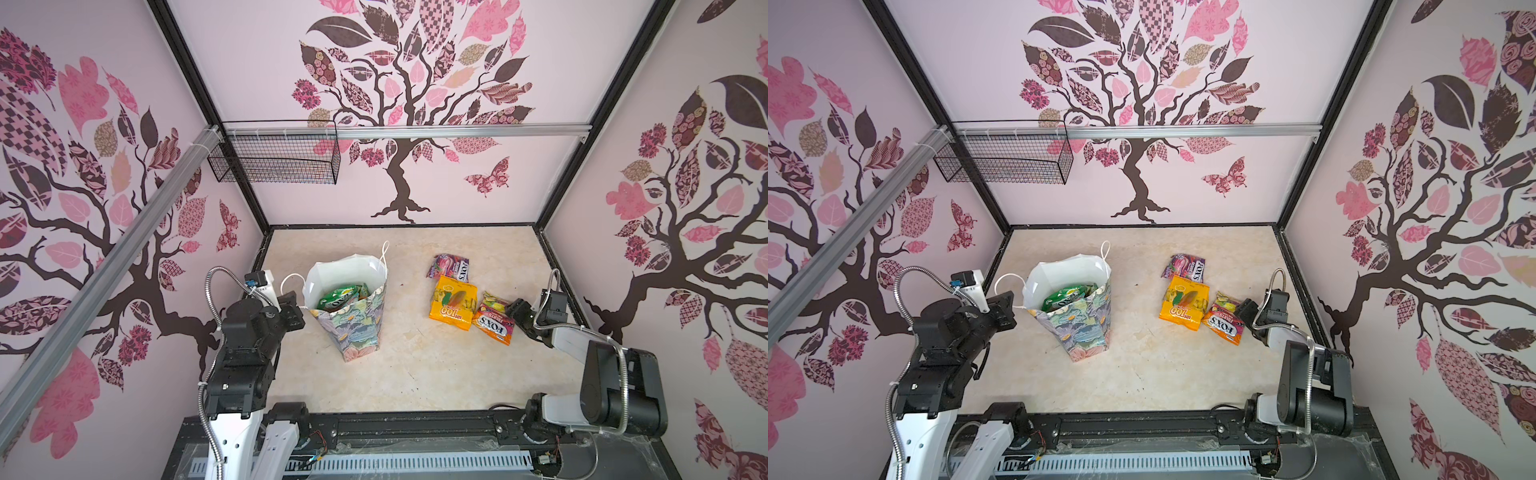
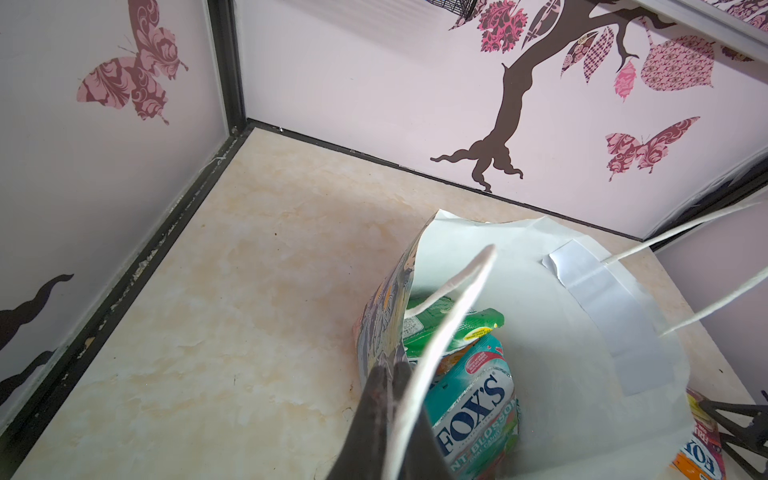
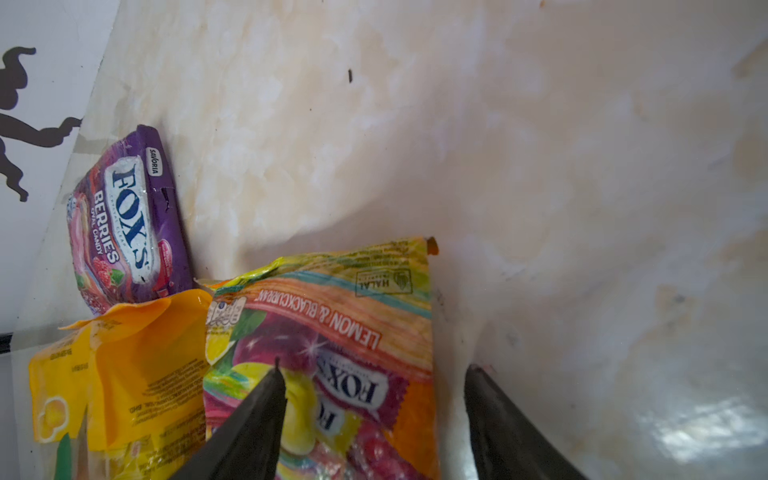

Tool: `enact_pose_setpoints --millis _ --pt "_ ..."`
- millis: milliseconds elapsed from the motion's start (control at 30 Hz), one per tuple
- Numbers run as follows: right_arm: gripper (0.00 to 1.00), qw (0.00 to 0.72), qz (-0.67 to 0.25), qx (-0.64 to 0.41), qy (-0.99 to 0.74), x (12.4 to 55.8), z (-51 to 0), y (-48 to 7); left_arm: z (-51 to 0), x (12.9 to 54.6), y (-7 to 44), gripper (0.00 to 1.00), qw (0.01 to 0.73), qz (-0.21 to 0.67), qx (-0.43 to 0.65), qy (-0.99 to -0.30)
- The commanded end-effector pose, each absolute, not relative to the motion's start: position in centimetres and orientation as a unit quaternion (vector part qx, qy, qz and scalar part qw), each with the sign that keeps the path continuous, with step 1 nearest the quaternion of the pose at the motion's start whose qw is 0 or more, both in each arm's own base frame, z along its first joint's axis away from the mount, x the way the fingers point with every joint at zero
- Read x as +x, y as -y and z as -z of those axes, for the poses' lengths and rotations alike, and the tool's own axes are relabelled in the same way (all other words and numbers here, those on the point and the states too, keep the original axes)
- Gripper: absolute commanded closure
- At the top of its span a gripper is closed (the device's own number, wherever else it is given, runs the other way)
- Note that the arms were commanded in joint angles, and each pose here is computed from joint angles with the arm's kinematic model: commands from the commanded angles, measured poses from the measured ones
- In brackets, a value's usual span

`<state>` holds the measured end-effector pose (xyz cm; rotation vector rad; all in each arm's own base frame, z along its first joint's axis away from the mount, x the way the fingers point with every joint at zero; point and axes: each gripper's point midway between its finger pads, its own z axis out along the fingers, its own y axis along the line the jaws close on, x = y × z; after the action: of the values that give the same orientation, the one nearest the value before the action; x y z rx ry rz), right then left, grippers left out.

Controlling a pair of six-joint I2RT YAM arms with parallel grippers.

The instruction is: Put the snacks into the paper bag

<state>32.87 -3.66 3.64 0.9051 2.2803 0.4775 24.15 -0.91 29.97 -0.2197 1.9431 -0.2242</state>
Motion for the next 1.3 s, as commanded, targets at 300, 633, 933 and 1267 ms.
enact_pose_setpoints --millis 300,633,933,1267 --pt "0.33 0.317 -0.189 0.35 -0.861 35.5 -2.9 4.5 -29.9 24.1 0.8 0.9 0.554 0.088 -0.091 -0.823" --pt "0.6 0.314 -0.203 0.349 -0.859 35.8 -3.0 4.1 -29.8 24.1 0.8 0.9 0.554 0.089 -0.092 -0.823" --pt "0.83 0.321 -0.208 0.344 -0.857 35.9 -3.4 4.1 -29.6 24.2 0.8 0.9 0.551 0.091 -0.092 -0.824" --pt "0.99 0.35 -0.237 0.319 -0.848 36.3 -7.4 3.2 -29.9 24.1 1.1 0.9 0.555 0.097 -0.086 -0.822"
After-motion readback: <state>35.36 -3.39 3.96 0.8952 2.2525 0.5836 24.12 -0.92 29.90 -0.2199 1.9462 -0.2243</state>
